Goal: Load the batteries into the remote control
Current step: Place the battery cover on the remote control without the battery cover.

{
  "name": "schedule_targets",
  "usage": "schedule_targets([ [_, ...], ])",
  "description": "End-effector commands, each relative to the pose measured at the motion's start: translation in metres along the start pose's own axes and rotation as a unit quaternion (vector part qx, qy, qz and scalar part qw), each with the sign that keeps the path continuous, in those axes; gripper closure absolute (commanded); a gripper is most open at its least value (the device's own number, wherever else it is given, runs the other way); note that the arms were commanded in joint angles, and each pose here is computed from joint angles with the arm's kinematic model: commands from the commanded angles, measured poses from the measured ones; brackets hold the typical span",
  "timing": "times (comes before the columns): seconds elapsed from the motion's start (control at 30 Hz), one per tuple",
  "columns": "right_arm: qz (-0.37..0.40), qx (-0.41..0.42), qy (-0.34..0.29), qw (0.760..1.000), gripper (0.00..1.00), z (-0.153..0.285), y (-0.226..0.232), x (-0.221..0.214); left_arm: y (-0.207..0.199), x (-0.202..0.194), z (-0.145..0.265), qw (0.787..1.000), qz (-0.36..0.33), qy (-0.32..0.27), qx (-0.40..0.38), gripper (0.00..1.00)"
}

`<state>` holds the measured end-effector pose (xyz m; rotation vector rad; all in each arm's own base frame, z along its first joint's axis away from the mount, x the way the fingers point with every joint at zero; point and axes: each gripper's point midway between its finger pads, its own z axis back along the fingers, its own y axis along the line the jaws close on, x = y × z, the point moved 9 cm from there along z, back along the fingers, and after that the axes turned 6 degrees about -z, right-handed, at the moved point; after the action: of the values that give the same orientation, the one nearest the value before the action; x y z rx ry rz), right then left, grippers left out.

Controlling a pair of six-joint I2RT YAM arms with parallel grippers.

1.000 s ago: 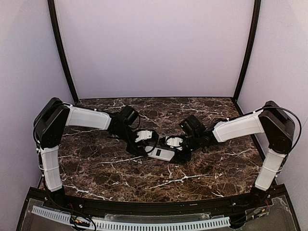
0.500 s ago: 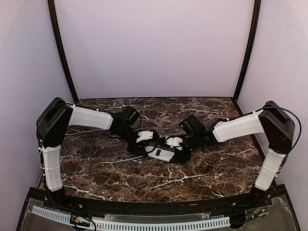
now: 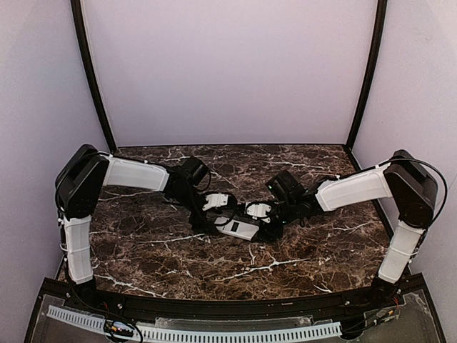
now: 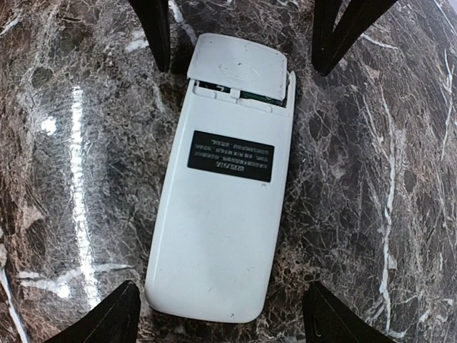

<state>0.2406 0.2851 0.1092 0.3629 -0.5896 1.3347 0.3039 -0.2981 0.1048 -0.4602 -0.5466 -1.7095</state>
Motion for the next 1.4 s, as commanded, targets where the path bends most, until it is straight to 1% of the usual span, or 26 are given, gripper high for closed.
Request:
schedule_targets([
  [0.0,0.000,-0.004,-0.001,1.000,0.23,-0.003,-0.002,-0.002,0.002,0.006,0.003,1.000,0.004,0.001,-0.005,0.08],
  [0.03,0.000,-0.004,-0.001,1.000,0.23,-0.003,-0.002,-0.001,0.002,0.007,0.003,1.000,0.004,0.001,-0.005,0.04],
  [0.1,0.000,-0.005,0.001,1.000,0.23,-0.003,-0.002,-0.002,0.004,0.009,0.006,1.000,0.006,0.001,-0.002,0.02],
  [0.33,-0.001,-0.010,-0.005,1.000,0.22,0.002,-0.002,0.000,0.000,0.025,0.037,1.000,-0.004,-0.013,0.024,0.01],
  [0.47,0.000,-0.023,-0.026,0.999,0.20,0.014,-0.003,0.007,-0.009,0.031,0.059,0.999,0.001,-0.021,0.047,0.01],
  [0.53,0.002,-0.033,-0.039,0.999,0.19,0.023,-0.003,0.013,-0.014,0.037,0.077,0.997,0.007,-0.037,0.075,0.01],
  [0.57,0.002,-0.038,-0.046,0.998,0.19,0.028,-0.004,0.016,-0.015,0.037,0.079,0.995,0.011,-0.040,0.090,0.01],
  [0.6,0.002,-0.043,-0.053,0.998,0.18,0.032,-0.004,0.018,-0.017,0.043,0.092,0.992,0.023,-0.054,0.110,0.01],
  [0.67,-0.003,-0.051,-0.069,0.996,0.17,0.041,-0.004,0.023,-0.021,0.045,0.104,0.986,0.045,-0.074,0.142,0.01],
  [0.7,-0.005,-0.057,-0.079,0.995,0.16,0.047,-0.004,0.026,-0.018,0.049,0.111,0.980,0.046,-0.091,0.173,0.01],
  [0.73,-0.007,-0.064,-0.090,0.994,0.13,0.053,-0.005,0.029,-0.022,0.050,0.119,0.974,0.068,-0.108,0.188,0.01],
  [0.77,-0.009,-0.073,-0.102,0.992,0.04,0.059,-0.005,0.032,-0.019,0.055,0.126,0.966,0.070,-0.128,0.214,0.01],
  [0.8,-0.014,-0.082,-0.114,0.990,0.02,0.065,-0.006,0.035,-0.022,0.054,0.132,0.956,0.104,-0.143,0.232,0.01],
  [0.83,-0.020,-0.092,-0.125,0.988,0.01,0.070,-0.007,0.037,-0.017,0.058,0.139,0.942,0.114,-0.171,0.266,0.01],
  [0.87,-0.029,-0.102,-0.141,0.984,0.01,0.075,-0.008,0.041,-0.019,0.050,0.138,0.926,0.172,-0.179,0.285,0.01],
  [0.9,-0.041,-0.121,-0.154,0.980,0.01,0.079,-0.011,0.044,-0.015,0.051,0.142,0.909,0.196,-0.202,0.309,0.01],
  [0.93,-0.055,-0.135,-0.166,0.975,0.01,0.082,-0.015,0.047,-0.014,0.044,0.139,0.888,0.250,-0.210,0.322,0.01],
  [0.97,-0.061,-0.140,-0.172,0.973,0.01,0.084,-0.016,0.050,-0.012,0.042,0.137,0.883,0.269,-0.208,0.322,0.01],
  [1.0,-0.064,-0.132,-0.171,0.974,0.01,0.084,-0.017,0.053,-0.009,0.039,0.132,0.879,0.302,-0.196,0.313,0.01],
  [1.03,-0.062,-0.114,-0.164,0.978,0.01,0.082,-0.015,0.055,-0.007,0.037,0.126,0.879,0.316,-0.190,0.303,0.01],
  [1.1,-0.065,-0.089,-0.142,0.984,0.01,0.076,-0.013,0.053,-0.007,0.036,0.122,0.866,0.346,-0.200,0.300,0.01],
  [1.17,-0.062,-0.058,-0.124,0.989,0.01,0.068,-0.007,0.047,-0.010,0.030,0.121,0.841,0.391,-0.215,0.307,0.01],
  [1.23,-0.054,-0.052,-0.112,0.991,0.01,0.060,-0.001,0.040,-0.017,0.027,0.123,0.838,0.394,-0.220,0.308,0.01],
  [1.37,-0.033,-0.054,-0.099,0.993,0.01,0.047,0.008,0.032,-0.035,0.009,0.118,0.834,0.406,-0.195,0.318,0.01],
])
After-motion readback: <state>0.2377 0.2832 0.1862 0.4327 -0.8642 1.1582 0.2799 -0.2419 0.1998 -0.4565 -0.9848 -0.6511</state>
